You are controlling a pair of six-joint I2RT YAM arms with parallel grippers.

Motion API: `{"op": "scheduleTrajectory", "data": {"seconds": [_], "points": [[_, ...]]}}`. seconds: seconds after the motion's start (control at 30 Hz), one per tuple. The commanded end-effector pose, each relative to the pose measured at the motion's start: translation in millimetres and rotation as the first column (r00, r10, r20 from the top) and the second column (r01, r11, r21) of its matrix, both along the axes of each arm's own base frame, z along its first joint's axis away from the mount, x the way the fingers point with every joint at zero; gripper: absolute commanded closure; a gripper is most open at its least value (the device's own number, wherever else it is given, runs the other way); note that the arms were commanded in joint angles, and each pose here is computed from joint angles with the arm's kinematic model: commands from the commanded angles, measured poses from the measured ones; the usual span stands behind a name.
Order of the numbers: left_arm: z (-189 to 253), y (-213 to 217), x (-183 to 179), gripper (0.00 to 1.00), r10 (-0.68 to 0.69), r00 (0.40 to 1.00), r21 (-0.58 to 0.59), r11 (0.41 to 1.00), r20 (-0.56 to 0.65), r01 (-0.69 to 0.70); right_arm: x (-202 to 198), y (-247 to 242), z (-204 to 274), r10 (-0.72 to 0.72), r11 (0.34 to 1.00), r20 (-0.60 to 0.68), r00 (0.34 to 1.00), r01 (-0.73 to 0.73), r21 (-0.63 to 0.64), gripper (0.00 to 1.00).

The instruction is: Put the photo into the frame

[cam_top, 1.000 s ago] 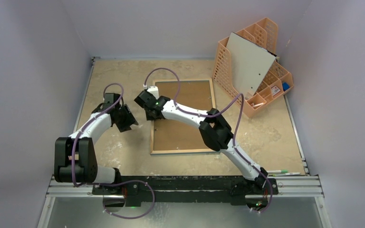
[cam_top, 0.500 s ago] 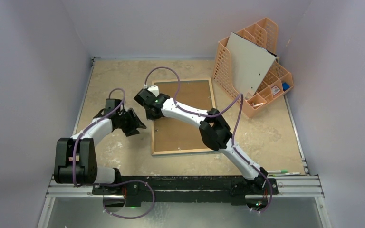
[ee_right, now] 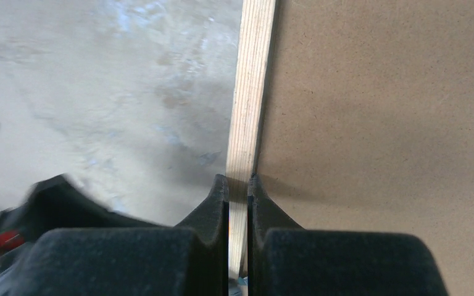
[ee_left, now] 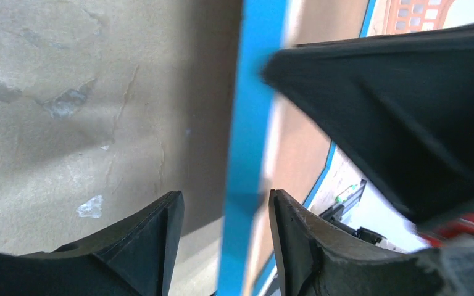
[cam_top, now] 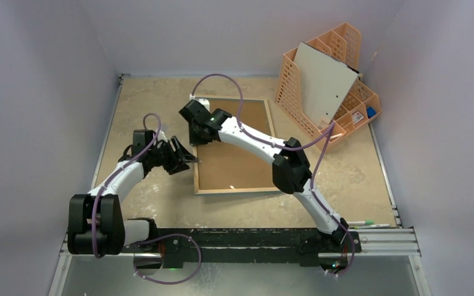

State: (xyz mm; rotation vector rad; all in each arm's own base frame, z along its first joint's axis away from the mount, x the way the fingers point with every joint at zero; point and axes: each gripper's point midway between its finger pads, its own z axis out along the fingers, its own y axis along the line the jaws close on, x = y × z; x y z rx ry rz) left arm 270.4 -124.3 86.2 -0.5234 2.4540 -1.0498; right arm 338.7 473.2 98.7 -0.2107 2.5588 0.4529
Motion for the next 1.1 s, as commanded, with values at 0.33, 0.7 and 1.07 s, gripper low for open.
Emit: {"op": "scheduleTrajectory", "data": {"seconds": [0.33, 0.7, 1.07], "points": [[47.6, -38.9, 4.1, 0.54, -0.163, 0.978, -0.312, 0.93, 0.131, 0.196, -0.7, 17.8, 146.0, 0.014, 0.937, 0.114, 0.993, -0.053, 0.346, 1.0], [68.6, -27.8, 17.7, 0.99, -0.124, 0.986, -0.202, 0.969, 0.115, 0.145, 11.2, -8.5, 160.8, -0.072, 0.938, 0.122, 0.99, 0.026, 0.345, 0.64], [102.2, -10.5, 38.3, 1.0, -0.046, 0.99, -0.071, 0.996, 0.132, 0.055, 47.3, -110.0, 234.5, -0.249, 0.902, 0.242, 0.938, 0.134, 0.411, 0.4]]}}
